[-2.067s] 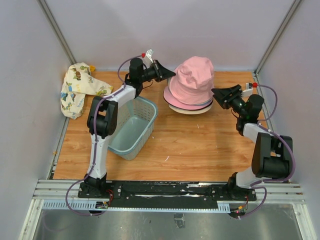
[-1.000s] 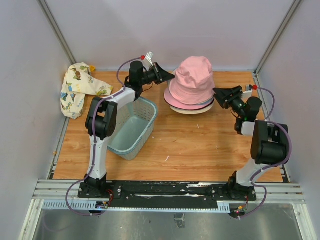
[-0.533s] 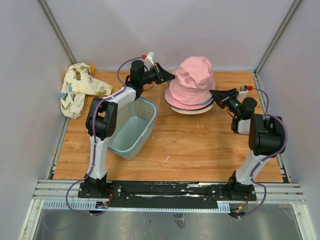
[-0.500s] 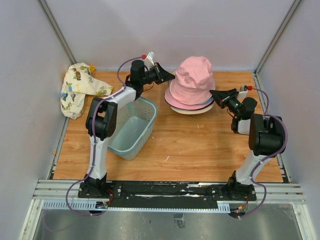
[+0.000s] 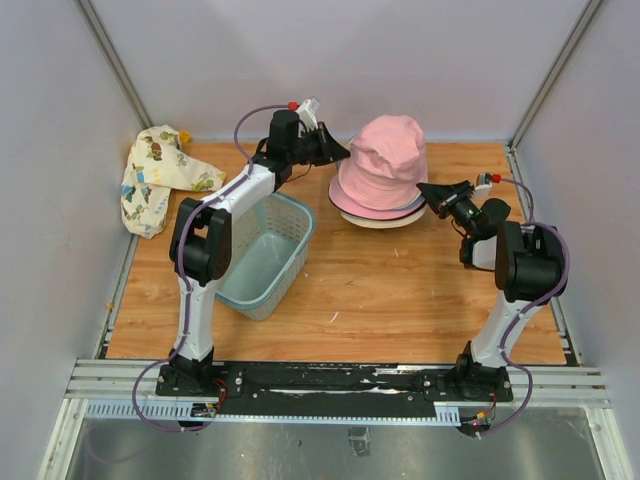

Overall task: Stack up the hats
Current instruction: Stack the hat on the hat, then reset both arms

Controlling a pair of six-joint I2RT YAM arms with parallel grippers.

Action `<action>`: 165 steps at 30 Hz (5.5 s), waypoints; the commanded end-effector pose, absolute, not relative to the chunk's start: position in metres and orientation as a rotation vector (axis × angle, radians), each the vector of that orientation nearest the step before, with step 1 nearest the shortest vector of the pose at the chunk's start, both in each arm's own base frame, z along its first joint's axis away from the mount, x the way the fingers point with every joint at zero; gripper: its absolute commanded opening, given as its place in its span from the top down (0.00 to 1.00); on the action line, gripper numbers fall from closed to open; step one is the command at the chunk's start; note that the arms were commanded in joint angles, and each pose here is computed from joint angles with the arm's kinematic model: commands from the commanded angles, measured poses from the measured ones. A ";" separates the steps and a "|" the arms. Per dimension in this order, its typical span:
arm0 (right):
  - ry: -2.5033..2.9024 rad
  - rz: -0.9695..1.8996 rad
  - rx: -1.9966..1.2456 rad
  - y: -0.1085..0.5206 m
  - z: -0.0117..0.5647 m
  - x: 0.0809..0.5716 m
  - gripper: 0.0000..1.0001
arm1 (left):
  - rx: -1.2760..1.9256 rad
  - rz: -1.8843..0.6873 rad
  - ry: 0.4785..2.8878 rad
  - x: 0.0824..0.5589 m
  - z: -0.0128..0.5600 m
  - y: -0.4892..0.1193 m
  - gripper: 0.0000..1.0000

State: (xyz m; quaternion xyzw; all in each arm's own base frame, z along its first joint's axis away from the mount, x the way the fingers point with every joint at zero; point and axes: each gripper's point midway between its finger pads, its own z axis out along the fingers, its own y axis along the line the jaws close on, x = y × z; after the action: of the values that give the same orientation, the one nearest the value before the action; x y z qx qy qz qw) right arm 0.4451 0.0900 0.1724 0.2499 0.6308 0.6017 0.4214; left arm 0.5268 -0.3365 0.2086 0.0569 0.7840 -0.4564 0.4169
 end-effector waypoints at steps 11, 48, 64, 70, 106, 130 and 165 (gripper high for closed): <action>1.750 1.444 0.696 0.096 0.103 0.435 0.99 | 0.094 -0.842 2.368 0.491 0.070 -0.297 1.00; 2.020 0.513 0.506 0.015 0.174 0.378 0.01 | -0.172 -0.729 1.762 0.475 0.304 -0.212 0.42; 2.100 -0.049 0.641 -0.055 0.141 0.324 0.01 | -0.349 -0.407 1.483 0.346 0.270 -0.137 0.03; 2.115 -0.044 0.642 -0.054 0.137 0.325 0.01 | -0.337 -0.387 1.508 0.343 0.262 -0.135 0.00; 2.182 -0.022 0.671 -0.051 0.118 0.332 0.01 | -0.322 -0.365 1.518 0.326 0.239 -0.126 0.00; 2.180 -0.009 0.670 -0.049 0.118 0.332 0.02 | -0.318 -0.368 1.529 0.325 0.232 -0.130 0.00; 2.186 0.008 0.669 -0.046 0.114 0.330 0.01 | -0.321 -0.369 1.538 0.321 0.222 -0.128 0.00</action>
State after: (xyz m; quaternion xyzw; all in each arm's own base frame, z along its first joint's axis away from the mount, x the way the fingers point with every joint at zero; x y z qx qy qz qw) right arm 0.3290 -0.0492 0.1111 0.2660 0.8726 -0.0030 0.4097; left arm 0.3218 -0.1304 0.2158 -0.1322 0.7007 -0.1634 0.6818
